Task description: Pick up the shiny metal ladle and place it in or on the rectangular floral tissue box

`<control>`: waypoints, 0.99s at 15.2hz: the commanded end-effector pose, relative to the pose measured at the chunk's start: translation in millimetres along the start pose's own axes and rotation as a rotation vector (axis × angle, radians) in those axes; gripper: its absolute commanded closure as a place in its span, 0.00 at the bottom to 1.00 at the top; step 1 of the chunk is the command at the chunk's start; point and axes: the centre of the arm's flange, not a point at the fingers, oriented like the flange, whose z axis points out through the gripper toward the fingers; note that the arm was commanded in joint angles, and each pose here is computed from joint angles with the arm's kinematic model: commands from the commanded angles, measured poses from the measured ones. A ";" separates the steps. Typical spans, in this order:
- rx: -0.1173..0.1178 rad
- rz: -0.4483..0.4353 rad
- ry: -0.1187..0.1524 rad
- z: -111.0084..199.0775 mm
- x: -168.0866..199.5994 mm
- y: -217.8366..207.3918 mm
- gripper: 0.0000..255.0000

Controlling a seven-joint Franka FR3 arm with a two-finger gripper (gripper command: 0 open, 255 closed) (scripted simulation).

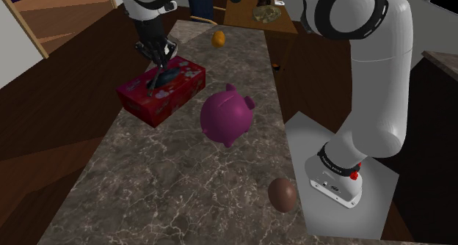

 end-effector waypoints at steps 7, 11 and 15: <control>0.001 0.000 0.000 19.9 -1.6 -1.4 1.00; 0.001 0.000 0.000 19.9 -1.6 -1.4 0.00; 0.001 0.000 0.000 19.9 -1.6 -1.4 0.00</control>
